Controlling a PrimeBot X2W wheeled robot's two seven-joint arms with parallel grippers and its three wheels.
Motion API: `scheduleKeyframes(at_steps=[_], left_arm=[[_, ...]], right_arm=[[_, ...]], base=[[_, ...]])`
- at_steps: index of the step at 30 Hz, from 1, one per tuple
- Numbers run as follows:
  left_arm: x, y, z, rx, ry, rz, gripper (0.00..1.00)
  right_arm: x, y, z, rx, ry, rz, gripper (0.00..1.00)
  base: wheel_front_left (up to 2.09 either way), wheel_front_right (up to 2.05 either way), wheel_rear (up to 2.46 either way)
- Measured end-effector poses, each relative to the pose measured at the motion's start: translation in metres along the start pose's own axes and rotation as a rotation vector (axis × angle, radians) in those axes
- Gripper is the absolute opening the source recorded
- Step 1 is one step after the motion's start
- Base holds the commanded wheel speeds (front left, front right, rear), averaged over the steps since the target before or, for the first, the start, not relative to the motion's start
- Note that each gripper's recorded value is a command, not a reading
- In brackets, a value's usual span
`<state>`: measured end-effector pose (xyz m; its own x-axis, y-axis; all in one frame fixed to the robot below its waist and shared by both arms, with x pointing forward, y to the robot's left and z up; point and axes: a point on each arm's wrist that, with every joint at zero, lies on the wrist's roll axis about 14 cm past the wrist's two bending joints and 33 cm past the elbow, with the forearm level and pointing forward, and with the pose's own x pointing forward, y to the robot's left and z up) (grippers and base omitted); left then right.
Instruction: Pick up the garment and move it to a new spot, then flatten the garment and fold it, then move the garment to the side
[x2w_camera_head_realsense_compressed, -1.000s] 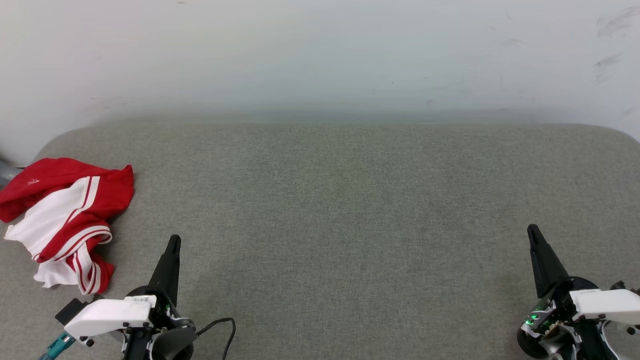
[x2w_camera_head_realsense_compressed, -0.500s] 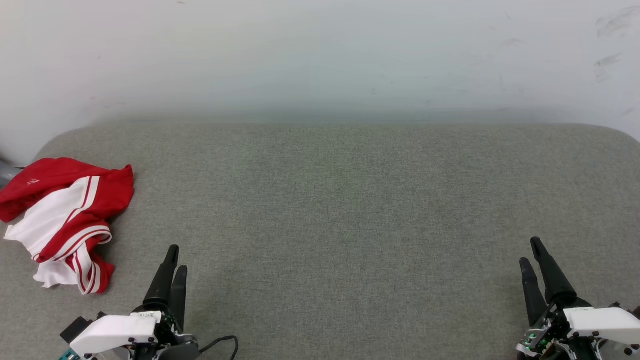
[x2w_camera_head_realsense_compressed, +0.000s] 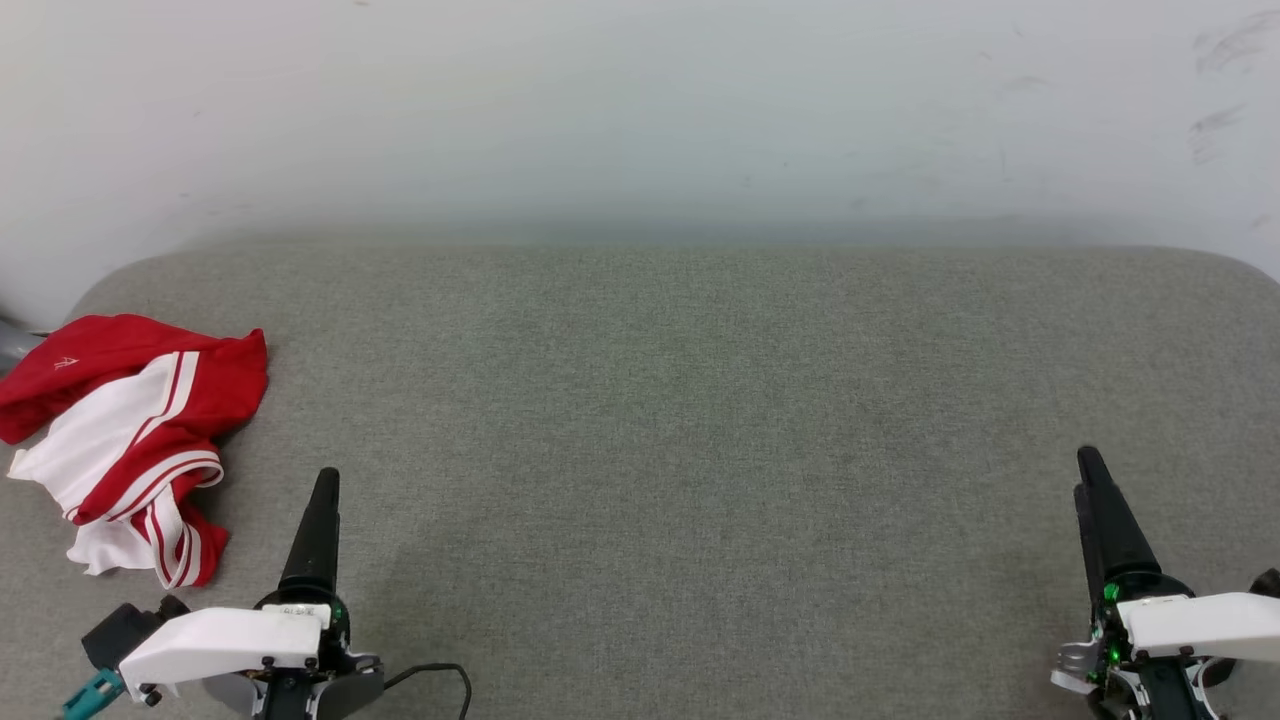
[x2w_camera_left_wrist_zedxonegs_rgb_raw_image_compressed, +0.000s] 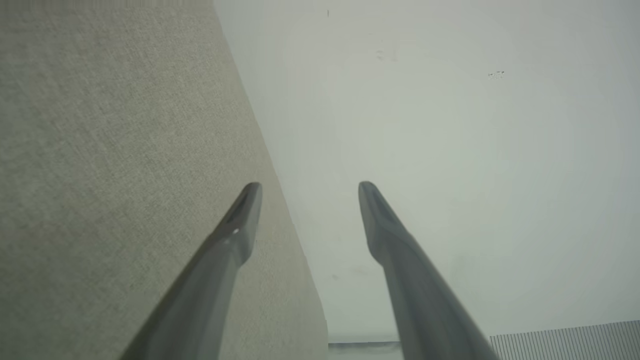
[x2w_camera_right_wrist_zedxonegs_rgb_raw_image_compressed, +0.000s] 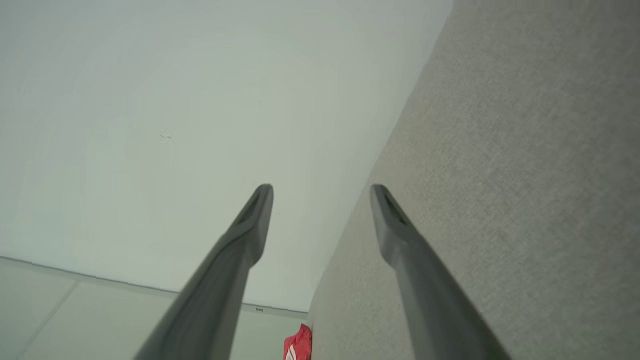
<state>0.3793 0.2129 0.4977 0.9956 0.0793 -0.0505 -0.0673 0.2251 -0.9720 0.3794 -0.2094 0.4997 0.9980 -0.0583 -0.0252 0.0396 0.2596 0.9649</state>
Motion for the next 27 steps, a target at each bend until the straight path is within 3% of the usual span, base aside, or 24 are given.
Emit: scheduleKeyframes(at_steps=[13, 27], left_arm=[[0.002, -0.015, -0.003, 0.293, -0.020, 0.004, 1.00], [0.000, -0.018, -0.004, 0.551, -0.053, 0.012, 1.00]], right_arm=[[0.002, 0.029, -0.005, -0.335, -0.005, 0.090, 1.00], [-0.001, 0.034, -0.017, -0.607, 0.006, 0.127, 1.00]], base=[[0.00, 0.00, 0.00], [0.00, 0.00, 0.00]])
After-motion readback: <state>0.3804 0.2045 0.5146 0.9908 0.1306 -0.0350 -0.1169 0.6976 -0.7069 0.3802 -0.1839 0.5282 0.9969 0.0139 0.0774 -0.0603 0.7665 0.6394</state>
